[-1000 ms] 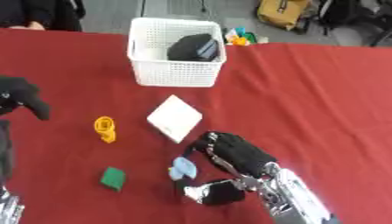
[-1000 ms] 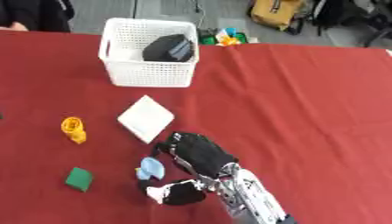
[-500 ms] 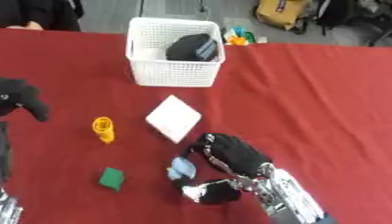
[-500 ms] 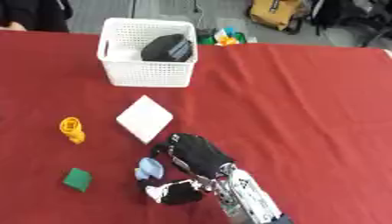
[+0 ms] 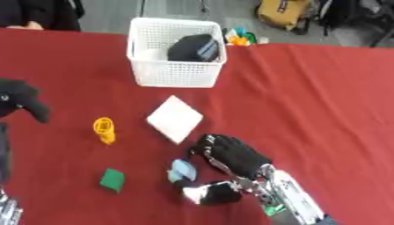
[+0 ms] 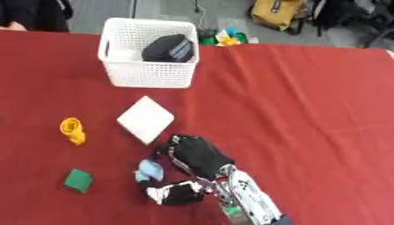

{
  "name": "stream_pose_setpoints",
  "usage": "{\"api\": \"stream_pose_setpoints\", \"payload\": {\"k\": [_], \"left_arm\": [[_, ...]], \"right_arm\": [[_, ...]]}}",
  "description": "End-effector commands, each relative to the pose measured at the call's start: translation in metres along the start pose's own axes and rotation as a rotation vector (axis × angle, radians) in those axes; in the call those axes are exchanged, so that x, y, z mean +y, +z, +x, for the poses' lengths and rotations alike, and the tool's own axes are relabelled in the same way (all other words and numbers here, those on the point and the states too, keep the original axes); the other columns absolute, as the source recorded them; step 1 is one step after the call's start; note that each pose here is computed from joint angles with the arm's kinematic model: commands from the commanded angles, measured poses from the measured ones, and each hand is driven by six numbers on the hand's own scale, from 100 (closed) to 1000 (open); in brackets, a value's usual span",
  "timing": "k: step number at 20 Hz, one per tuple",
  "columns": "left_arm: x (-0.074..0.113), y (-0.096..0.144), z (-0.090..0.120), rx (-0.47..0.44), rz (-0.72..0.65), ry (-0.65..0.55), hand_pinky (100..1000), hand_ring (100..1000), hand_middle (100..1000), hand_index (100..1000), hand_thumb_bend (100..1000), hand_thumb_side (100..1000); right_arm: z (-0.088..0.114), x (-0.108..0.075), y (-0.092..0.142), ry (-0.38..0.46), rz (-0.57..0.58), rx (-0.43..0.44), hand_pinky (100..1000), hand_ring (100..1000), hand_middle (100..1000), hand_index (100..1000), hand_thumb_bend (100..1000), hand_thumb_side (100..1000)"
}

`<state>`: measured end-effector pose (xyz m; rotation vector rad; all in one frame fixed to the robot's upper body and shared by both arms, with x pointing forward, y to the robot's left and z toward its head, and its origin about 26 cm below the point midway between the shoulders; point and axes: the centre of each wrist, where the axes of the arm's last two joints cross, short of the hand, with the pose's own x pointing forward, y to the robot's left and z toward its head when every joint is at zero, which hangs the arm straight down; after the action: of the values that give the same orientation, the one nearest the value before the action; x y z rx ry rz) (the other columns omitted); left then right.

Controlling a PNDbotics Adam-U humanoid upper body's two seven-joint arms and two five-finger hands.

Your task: Pick up objects on the table and place them in the box.

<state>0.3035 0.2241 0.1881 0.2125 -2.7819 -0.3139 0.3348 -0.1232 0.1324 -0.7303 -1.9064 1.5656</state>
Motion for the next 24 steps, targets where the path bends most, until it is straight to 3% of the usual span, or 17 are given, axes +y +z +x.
{"api": "stream_pose_setpoints", "payload": {"k": [1, 5, 8, 14, 24], "left_arm": [[0.001, -0.006, 0.005, -0.029, -0.003, -0.003, 333, 441, 542, 715, 100, 880], [0.001, -0.006, 0.005, -0.029, -0.004, -0.004, 332, 441, 542, 715, 100, 880], [0.001, -0.006, 0.005, -0.028, -0.005, -0.005, 333, 441, 543, 716, 100, 882], [0.002, -0.006, 0.005, -0.027, -0.002, -0.006, 333, 442, 543, 715, 100, 881], [0.002, -0.006, 0.004, -0.027, -0.002, -0.009, 333, 442, 543, 715, 100, 882]], "right_arm": [[0.001, -0.002, -0.002, 0.009, -0.013, -0.002, 369, 745, 130, 716, 349, 669], [0.000, 0.000, -0.003, 0.014, -0.013, 0.003, 369, 743, 130, 714, 342, 660], [0.000, 0.001, -0.003, 0.015, -0.020, 0.007, 355, 728, 112, 699, 278, 635], [-0.001, 0.005, -0.004, 0.018, -0.027, 0.018, 346, 711, 100, 685, 237, 610], [-0.003, 0.012, -0.004, 0.038, -0.007, 0.027, 334, 690, 100, 661, 232, 554]]}}
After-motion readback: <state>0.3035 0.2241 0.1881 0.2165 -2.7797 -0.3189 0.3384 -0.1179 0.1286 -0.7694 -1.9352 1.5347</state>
